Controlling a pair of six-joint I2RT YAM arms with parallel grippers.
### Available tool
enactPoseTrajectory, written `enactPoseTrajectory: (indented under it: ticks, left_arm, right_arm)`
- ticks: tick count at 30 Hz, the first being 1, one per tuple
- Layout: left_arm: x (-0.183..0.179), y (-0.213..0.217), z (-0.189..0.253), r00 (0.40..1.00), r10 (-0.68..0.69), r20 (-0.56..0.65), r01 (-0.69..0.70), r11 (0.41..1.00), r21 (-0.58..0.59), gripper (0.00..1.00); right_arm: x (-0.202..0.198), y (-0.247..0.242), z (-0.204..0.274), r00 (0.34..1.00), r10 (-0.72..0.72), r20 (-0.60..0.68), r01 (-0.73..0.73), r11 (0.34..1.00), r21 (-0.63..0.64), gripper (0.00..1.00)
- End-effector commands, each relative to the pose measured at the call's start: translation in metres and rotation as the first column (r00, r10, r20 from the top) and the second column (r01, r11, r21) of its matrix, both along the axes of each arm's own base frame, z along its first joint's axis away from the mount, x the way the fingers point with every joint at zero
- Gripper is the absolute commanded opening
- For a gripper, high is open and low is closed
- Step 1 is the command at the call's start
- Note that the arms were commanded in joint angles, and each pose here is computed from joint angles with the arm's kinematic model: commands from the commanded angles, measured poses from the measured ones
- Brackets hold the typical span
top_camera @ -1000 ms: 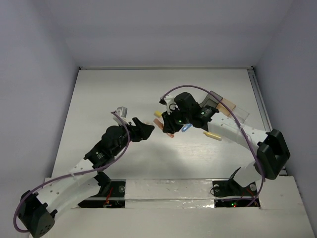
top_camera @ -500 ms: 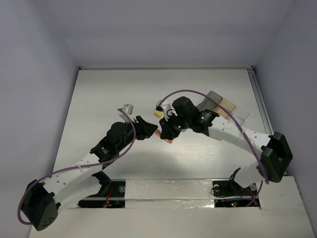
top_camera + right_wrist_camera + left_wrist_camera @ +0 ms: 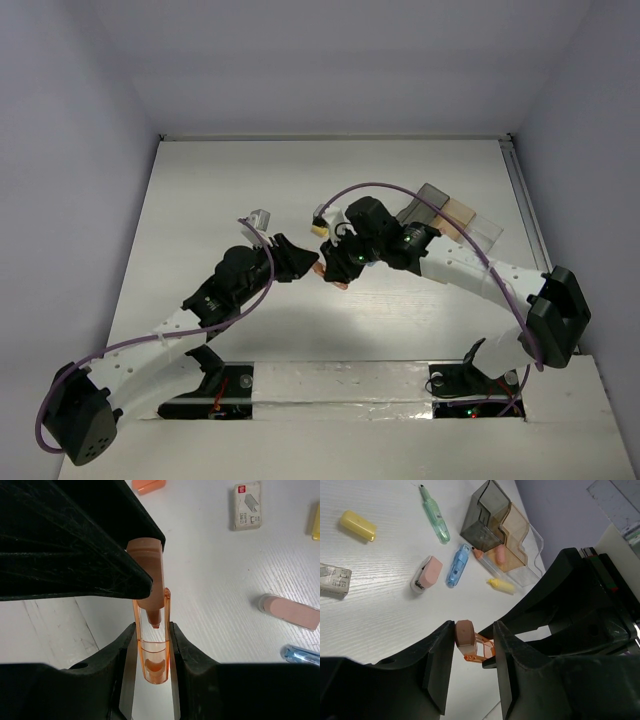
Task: Sort the stationery into containers
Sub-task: Pick up the pen from the center of the board.
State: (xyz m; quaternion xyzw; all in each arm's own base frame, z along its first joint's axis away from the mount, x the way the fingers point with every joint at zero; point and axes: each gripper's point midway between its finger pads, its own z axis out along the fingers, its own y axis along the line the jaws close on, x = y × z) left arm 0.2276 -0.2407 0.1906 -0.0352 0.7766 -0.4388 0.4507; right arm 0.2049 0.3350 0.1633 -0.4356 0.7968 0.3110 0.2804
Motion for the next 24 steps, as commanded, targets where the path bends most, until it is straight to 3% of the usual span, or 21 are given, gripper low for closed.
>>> enactPoseTrajectory:
  ticks: [1, 11, 15, 20, 24]
  left_arm:
    - [0.001, -0.006, 0.032, 0.997, -0.026, 0.075, 0.03, 0.998, -0.057, 0.33]
    - [0.0, -0.007, 0.034, 0.996, -0.041, 0.084, 0.046, 0.997, -0.063, 0.24]
    - [0.002, -0.001, 0.041, 0.995, -0.013, 0.101, 0.022, 0.996, -0.092, 0.0]
    - [-0.002, 0.006, 0.055, 0.991, 0.018, 0.129, 0.001, 0.989, -0.149, 0.0]
    - [-0.005, 0.017, 0.066, 0.988, 0.068, 0.141, -0.033, 0.971, -0.237, 0.0]
  right_arm:
    - [0.007, 0.007, 0.035, 0.996, 0.002, 0.088, -0.008, 0.998, 0.061, 0.11]
    - [0.005, 0.004, 0.059, 0.992, 0.002, 0.129, -0.015, 0.995, 0.1, 0.09]
    - [0.001, 0.003, 0.059, 0.991, 0.012, 0.131, -0.024, 0.996, 0.087, 0.08]
    - [0.006, -0.006, 0.057, 0.987, -0.019, 0.16, 0.009, 0.998, 0.063, 0.08]
    - [0.01, -0.002, 0.072, 0.977, -0.057, 0.207, 0.027, 0.989, 0.146, 0.1]
